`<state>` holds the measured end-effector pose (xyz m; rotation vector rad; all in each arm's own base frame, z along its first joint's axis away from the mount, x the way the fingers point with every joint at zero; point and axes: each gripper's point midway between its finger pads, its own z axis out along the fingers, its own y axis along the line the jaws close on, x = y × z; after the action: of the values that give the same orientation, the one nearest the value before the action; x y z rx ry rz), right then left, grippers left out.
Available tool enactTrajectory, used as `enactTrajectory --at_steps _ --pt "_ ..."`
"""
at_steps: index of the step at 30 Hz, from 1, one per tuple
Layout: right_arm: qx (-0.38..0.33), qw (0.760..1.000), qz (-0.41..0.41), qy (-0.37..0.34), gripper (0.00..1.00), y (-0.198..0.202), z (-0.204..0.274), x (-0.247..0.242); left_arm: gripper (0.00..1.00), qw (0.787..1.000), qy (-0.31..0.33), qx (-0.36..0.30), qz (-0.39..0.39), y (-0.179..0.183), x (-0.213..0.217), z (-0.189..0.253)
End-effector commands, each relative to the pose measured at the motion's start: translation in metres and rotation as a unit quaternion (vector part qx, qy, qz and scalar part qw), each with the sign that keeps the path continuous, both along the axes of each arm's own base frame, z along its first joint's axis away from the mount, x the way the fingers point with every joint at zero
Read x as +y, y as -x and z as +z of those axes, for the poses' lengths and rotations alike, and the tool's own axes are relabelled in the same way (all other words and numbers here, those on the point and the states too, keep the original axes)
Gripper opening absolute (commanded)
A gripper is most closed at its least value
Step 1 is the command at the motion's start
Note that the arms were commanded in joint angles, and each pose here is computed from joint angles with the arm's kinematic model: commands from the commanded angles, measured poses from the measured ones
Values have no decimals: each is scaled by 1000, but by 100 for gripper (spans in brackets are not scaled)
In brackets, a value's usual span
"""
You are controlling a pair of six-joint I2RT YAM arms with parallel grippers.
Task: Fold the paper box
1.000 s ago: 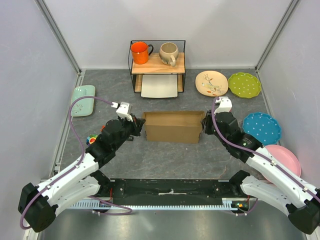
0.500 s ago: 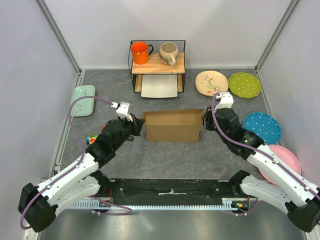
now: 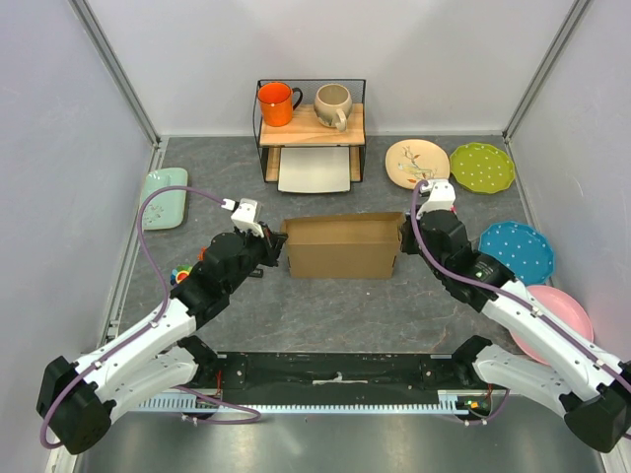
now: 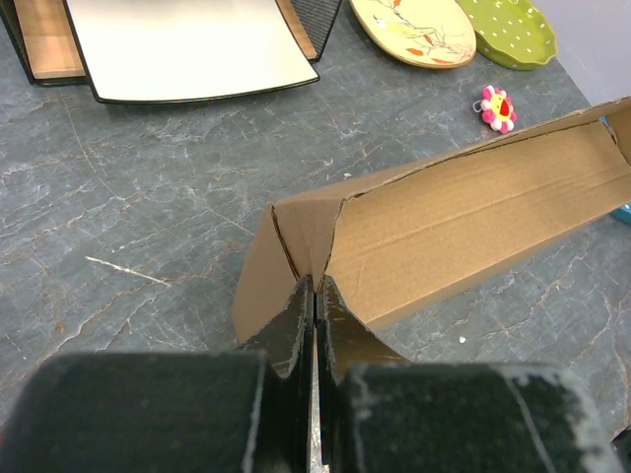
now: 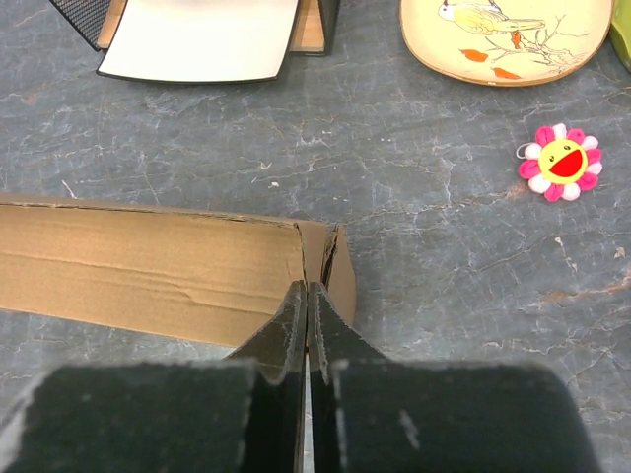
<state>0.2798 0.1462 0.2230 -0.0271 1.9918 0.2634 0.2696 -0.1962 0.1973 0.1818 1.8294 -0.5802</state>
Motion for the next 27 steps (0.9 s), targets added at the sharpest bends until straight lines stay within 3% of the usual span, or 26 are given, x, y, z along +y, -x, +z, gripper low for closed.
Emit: enactTrajectory --at_steps 1,13,24,27 --pt "-5 1000 -19 8 0 1 -11 -10 2 995 -69 66 11 10 16 -48" --pt "86 996 -28 -5 0 28 -97 -13 2 996 -52 69 18 9 14 -50" --pt "117 990 -77 18 0 37 -96 -34 2 996 -56 66 25 5 15 -36" --pt "121 989 -84 25 0 41 -95 -39 9 995 -61 71 37 4 19 -33"
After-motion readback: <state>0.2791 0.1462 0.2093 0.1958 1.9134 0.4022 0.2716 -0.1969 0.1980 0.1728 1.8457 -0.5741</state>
